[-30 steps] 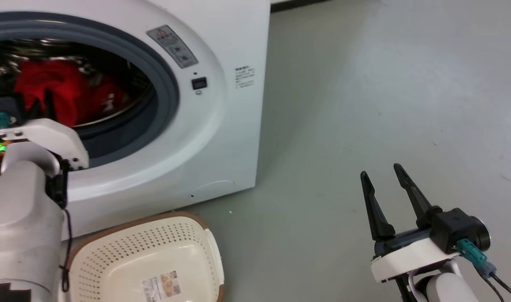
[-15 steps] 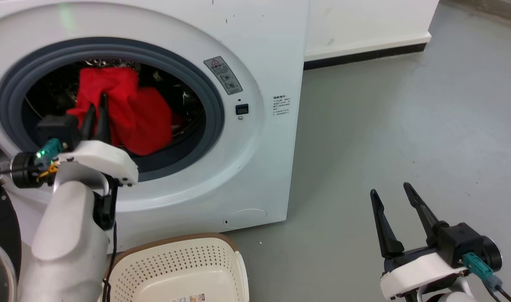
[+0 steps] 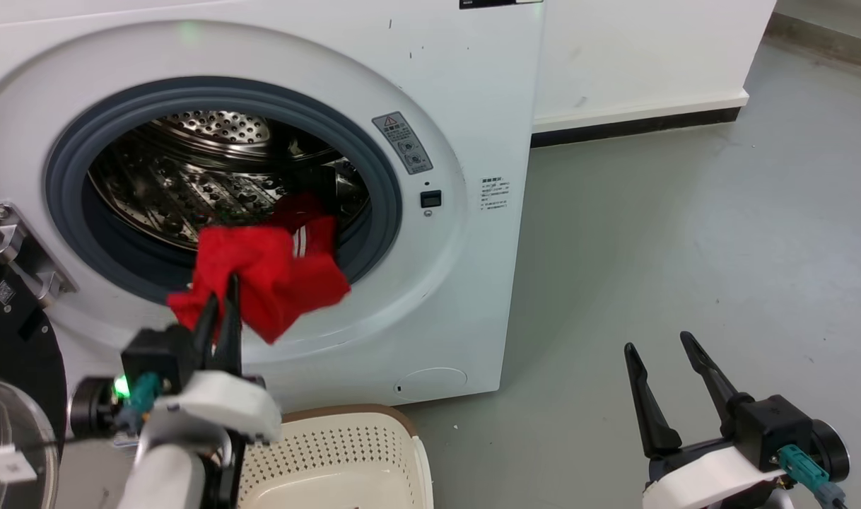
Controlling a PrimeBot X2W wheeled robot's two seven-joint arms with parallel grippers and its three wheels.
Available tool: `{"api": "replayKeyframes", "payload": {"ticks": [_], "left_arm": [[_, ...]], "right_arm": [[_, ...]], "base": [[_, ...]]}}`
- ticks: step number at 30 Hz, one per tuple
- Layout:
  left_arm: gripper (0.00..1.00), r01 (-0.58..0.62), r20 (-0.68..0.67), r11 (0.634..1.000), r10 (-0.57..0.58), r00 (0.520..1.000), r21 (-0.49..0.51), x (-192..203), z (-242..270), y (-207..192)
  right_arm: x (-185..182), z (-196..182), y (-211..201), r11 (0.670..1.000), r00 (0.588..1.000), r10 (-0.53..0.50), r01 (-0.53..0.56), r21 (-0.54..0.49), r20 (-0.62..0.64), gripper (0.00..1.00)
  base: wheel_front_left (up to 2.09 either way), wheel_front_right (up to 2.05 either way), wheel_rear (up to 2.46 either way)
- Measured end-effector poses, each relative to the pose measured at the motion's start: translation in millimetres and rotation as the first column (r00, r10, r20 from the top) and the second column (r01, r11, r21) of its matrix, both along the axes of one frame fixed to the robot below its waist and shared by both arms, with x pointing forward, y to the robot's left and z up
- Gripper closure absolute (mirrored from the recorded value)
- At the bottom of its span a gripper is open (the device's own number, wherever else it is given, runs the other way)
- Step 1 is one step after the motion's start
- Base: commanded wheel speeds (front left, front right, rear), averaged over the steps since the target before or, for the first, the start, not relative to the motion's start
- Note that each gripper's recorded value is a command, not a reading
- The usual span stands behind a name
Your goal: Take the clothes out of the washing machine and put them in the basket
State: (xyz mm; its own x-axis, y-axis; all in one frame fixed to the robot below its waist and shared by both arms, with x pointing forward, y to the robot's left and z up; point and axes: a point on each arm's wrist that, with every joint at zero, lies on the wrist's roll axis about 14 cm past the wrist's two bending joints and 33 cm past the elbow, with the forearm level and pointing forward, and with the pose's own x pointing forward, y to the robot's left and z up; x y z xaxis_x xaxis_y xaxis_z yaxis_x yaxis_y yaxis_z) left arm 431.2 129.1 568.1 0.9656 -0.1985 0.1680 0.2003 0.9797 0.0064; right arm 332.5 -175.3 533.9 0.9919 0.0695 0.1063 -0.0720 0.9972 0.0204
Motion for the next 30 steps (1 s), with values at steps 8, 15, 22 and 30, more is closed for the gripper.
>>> {"api": "replayKeyframes", "payload": {"ticks": [8,15,22,30], "left_arm": [[1.0,0.008,-0.157,0.999,-0.014,0.988,-0.037,-47.1,-40.9,-6.0],[1.0,0.008,-0.303,0.996,-0.034,0.952,-0.089,-76.7,-74.4,-15.6],[1.0,0.007,-0.514,0.992,-0.072,0.855,-0.128,-104.5,-132.4,-27.9],[1.0,-0.02,-0.662,0.991,-0.071,0.746,-0.129,-117.2,-192.7,-28.4]], "right_arm": [[4.6,1.2,9.4,0.999,1.0,0.03,-0.03,-0.01,-0.006,0.0],[9.5,-3.6,13.7,0.999,0.999,0.043,-0.044,-0.011,-0.025,0.0],[16.6,-14.7,14.3,0.999,0.997,0.046,-0.046,-0.007,-0.058,0.0],[29.9,-22.6,10.3,0.999,0.997,0.035,-0.036,-0.004,-0.074,0.0]], "base": [[0.0,0.0,0.0],[0.0,0.0,0.0],[0.0,0.0,0.0],[0.0,0.0,0.0]]}}
